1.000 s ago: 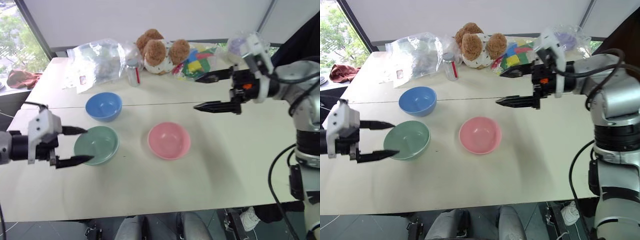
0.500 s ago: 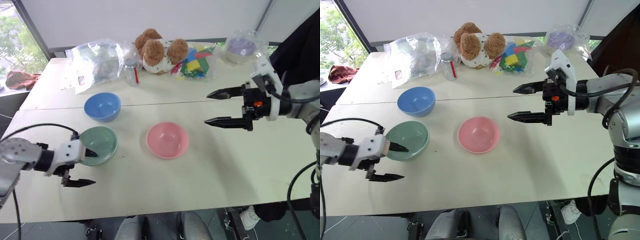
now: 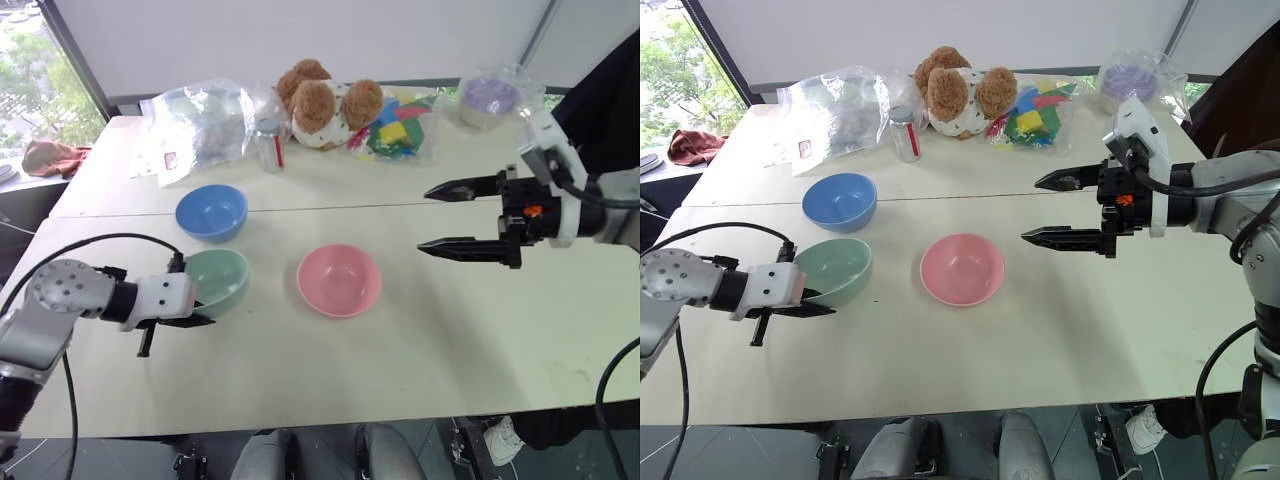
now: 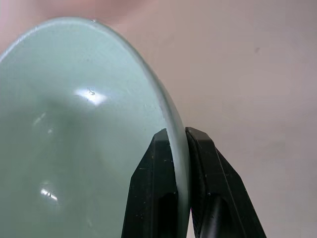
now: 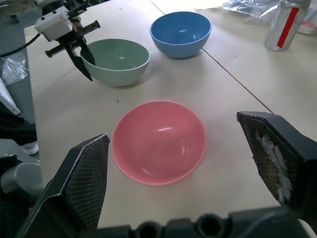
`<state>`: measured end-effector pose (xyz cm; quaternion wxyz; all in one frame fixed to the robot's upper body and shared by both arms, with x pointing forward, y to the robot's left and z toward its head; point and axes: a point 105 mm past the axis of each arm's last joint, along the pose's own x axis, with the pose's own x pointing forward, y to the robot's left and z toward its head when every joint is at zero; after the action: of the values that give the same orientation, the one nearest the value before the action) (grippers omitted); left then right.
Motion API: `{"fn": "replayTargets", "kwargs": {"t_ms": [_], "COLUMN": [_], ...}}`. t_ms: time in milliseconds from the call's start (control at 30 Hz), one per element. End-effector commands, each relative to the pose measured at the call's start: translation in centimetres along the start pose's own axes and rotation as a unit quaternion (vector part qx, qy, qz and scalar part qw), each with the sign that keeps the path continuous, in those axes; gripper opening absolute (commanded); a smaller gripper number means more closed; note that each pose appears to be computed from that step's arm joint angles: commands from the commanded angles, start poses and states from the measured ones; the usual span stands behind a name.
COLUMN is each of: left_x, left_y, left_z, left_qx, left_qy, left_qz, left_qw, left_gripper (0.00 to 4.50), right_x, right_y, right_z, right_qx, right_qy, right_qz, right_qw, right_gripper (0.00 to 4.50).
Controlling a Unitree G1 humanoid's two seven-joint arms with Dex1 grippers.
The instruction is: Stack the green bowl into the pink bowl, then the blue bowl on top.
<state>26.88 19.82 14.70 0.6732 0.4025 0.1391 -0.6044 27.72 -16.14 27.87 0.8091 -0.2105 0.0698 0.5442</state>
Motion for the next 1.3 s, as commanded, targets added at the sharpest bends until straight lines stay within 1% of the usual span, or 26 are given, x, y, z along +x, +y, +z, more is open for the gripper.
{"fn": "replayTargets", "kwargs": {"t_ms": [33, 100, 233, 333, 400, 467, 567, 733, 867, 900, 933, 1033, 1100, 1133, 1167, 1233, 1300], "left_x": [-0.5, -0.1, 1.4, 3.2, 4.6, 5.8, 7.5, 9.2, 9.7, 9.7, 9.5, 8.6, 7.6, 6.3, 5.1, 3.6, 1.2], "left_y": [1.8, 2.8, 4.2, 4.4, 4.3, 4.3, 4.7, 4.7, 4.9, 4.9, 5.4, 6.2, 7.2, 8.5, 9.6, 10.5, 11.7], "left_z": [4.9, 7.0, 9.4, 11.0, 11.8, 12.2, 11.7, 11.6, 11.6, 11.8, 12.5, 13.6, 14.6, 14.9, 15.0, 14.7, 12.4], "left_qx": [0.064, 0.097, 0.159, 0.203, 0.216, 0.236, 0.269, 0.300, 0.308, 0.308, 0.306, 0.291, 0.261, 0.232, 0.204, 0.173, 0.132], "left_qy": [-0.057, -0.079, -0.103, -0.125, -0.140, -0.142, -0.125, -0.112, -0.107, -0.111, -0.123, -0.146, -0.173, -0.184, -0.193, -0.197, -0.174], "left_qz": [-0.012, -0.023, -0.052, -0.091, -0.117, -0.131, -0.143, -0.163, -0.166, -0.165, -0.149, -0.127, -0.098, -0.065, -0.035, -0.007, 0.044], "left_qw": [0.996, 0.992, 0.981, 0.967, 0.959, 0.952, 0.944, 0.933, 0.930, 0.930, 0.932, 0.937, 0.945, 0.953, 0.959, 0.965, 0.975], "left_gripper": [0.01, 0.01, 0.01, 0.01, 0.01, 0.01, 0.01, 0.01, 1.71, 2.28, 2.74, 4.39, 4.46, 4.46, 4.46, 4.46, 4.46], "right_x": [-0.8, -0.8, -0.9, -1.0, -1.2, -1.3, -1.5, -1.9, -1.9, -1.9, -1.9, -1.7, -1.6, -1.4, -1.3, -1.2, -0.9], "right_y": [-0.1, -0.1, -0.2, -0.1, 0.0, 0.1, 0.4, 0.7, 0.8, 0.8, 0.7, 0.7, 0.7, 0.6, 0.6, 0.6, 0.7], "right_z": [1.0, 1.0, 1.1, 1.0, 0.9, 0.8, 0.8, 0.5, 0.3, 0.2, 0.2, 0.2, 0.2, 0.2, 0.2, 0.3, 0.3], "right_qx": [-0.030, -0.031, -0.034, -0.033, -0.031, -0.030, -0.027, -0.020, -0.018, -0.018, -0.018, -0.019, -0.020, -0.020, -0.019, -0.018, -0.018], "right_qy": [-0.004, -0.005, -0.004, -0.001, 0.002, 0.006, 0.006, 0.012, 0.014, 0.014, 0.015, 0.014, 0.012, 0.009, 0.006, 0.002, -0.002], "right_qz": [-0.015, -0.016, -0.024, -0.030, -0.035, -0.039, -0.044, -0.055, -0.059, -0.060, -0.060, -0.060, -0.056, -0.054, -0.051, -0.047, -0.040], "right_qw": [0.999, 0.999, 0.999, 0.999, 0.999, 0.999, 0.999, 0.998, 0.998, 0.998, 0.998, 0.998, 0.998, 0.998, 0.998, 0.999, 0.999], "right_gripper": [4.50, 4.50, 4.50, 4.50, 4.50, 4.50, 4.50, 4.50, 4.50, 4.50, 4.50, 4.50, 4.50, 4.50, 4.50, 4.50, 4.50]}}
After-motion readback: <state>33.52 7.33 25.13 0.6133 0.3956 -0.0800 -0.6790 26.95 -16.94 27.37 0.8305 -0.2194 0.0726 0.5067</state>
